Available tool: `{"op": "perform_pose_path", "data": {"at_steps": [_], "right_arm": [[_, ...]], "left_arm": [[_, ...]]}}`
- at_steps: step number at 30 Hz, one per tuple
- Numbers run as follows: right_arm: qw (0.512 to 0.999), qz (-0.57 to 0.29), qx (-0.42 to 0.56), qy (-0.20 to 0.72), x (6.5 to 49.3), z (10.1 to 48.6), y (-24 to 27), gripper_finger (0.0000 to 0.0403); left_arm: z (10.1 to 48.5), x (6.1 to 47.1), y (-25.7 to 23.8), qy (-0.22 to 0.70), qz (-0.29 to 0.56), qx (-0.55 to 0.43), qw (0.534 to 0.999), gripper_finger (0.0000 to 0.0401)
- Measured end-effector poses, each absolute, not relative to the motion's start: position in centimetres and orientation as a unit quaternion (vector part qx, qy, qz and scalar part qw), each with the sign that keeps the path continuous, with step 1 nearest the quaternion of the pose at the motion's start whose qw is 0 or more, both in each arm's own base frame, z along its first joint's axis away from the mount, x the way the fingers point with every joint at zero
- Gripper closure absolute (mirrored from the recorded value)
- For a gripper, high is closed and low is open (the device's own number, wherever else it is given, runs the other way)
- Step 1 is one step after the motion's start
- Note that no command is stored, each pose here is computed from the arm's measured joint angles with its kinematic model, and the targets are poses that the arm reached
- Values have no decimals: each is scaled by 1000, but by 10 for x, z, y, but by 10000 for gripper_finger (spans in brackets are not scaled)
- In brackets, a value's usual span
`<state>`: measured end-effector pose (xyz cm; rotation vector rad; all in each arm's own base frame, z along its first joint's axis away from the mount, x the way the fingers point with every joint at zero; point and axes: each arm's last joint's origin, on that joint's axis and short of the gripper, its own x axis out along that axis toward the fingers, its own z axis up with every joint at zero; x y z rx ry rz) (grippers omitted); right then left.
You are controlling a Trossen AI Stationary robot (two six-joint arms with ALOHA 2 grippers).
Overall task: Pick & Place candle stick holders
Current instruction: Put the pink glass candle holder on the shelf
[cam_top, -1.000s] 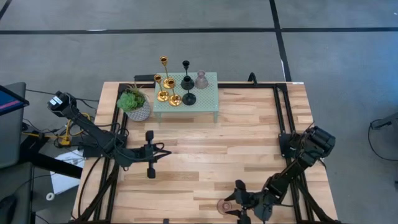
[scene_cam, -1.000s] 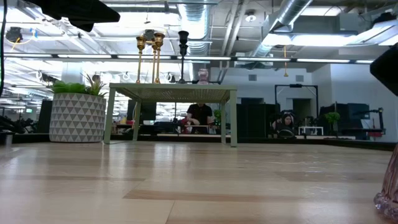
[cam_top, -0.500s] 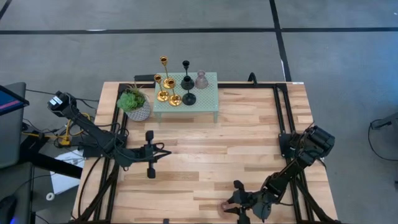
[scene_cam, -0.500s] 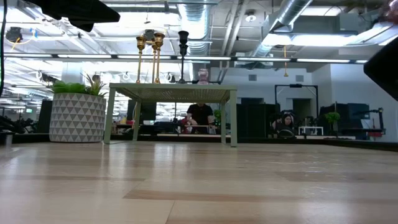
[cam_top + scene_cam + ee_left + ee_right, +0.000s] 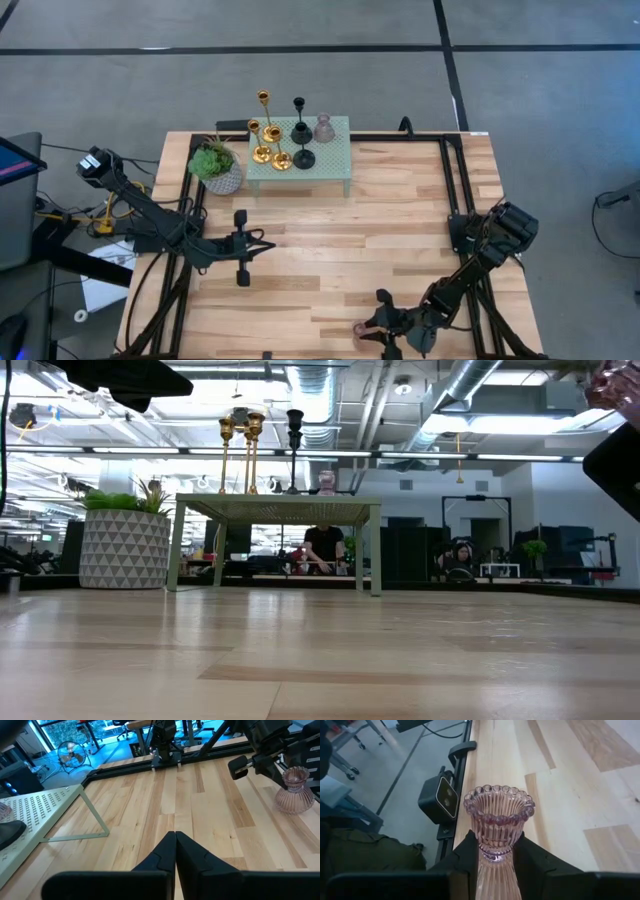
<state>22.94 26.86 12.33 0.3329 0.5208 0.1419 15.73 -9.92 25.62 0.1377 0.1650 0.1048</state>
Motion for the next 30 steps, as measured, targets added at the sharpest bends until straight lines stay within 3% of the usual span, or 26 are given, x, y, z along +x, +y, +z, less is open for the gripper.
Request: {"op": "perform_pose_path", "data": {"at_steps": [15, 30], "right_arm": [[962, -4, 112, 250, 227, 118, 261, 316], [954, -182, 64, 231, 242, 106, 220, 315]], "left_arm": [[256, 157, -99, 82, 52, 69, 993, 395], [256, 157, -99, 82, 52, 68, 993, 396]]}}
